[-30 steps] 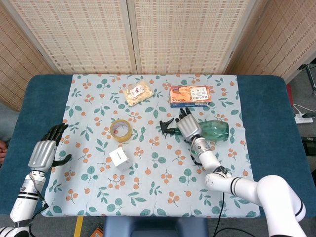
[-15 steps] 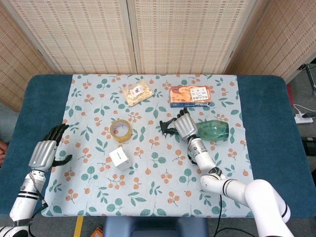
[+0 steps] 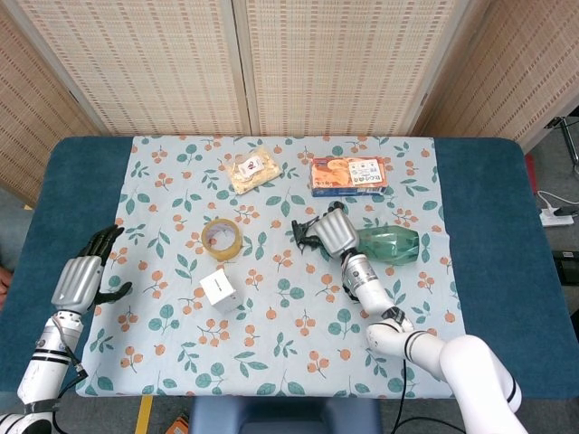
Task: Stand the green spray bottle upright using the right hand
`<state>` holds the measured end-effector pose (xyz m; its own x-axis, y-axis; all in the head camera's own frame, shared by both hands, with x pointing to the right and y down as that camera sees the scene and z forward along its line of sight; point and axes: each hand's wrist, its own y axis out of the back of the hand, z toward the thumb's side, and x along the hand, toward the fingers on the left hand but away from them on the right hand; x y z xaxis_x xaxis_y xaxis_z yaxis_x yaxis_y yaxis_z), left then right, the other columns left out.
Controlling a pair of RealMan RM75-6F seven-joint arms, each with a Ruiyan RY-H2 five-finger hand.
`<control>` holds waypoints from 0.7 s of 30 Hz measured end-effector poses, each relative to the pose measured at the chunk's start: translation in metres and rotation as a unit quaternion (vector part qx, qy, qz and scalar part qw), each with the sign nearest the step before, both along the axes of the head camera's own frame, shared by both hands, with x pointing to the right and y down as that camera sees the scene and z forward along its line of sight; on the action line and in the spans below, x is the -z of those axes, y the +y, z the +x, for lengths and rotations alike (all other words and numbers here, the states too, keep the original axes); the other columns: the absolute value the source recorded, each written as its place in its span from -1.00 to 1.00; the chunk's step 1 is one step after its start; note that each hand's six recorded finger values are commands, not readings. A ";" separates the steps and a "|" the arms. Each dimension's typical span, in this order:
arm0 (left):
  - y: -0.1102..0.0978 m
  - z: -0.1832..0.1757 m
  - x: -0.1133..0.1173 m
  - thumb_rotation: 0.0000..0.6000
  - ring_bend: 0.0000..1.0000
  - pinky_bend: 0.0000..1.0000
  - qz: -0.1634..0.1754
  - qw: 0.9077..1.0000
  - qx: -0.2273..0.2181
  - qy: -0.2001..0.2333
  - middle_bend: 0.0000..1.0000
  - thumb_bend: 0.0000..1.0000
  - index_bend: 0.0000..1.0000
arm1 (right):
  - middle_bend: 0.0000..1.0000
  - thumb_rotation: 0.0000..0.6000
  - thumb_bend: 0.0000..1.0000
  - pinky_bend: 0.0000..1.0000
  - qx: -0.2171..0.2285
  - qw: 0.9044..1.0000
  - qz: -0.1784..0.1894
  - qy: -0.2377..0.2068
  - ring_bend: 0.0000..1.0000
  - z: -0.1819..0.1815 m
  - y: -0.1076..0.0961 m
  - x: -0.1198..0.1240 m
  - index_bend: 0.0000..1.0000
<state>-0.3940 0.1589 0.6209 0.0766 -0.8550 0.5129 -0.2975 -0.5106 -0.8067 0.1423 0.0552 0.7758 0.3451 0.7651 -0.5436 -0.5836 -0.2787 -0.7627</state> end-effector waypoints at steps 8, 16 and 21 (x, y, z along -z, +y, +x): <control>0.001 0.001 -0.002 1.00 -1.00 -0.59 -0.006 1.000 0.001 0.000 -1.00 -0.54 -1.00 | 0.07 1.00 -0.96 -0.28 0.000 1.000 0.010 -0.015 -0.14 0.001 -0.003 0.006 0.35; 0.001 0.001 -0.003 1.00 -1.00 -0.60 -0.009 1.000 0.001 0.000 -1.00 -0.54 -1.00 | 0.09 1.00 -0.95 -0.28 -0.006 0.997 0.037 -0.064 -0.14 -0.008 -0.020 0.039 0.39; 0.002 0.002 -0.004 1.00 -1.00 -0.60 -0.012 1.000 0.002 0.001 -1.00 -0.54 -1.00 | 0.12 1.00 -0.92 -0.25 -0.023 0.992 0.049 -0.114 -0.11 -0.017 -0.027 0.069 0.43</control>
<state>-0.3922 0.1606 0.6245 0.0738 -0.8429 0.5329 -0.3008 -0.5283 -0.7940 0.1256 0.0283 0.7068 0.4136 0.8284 -0.3778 -0.3810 -0.2194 -0.8982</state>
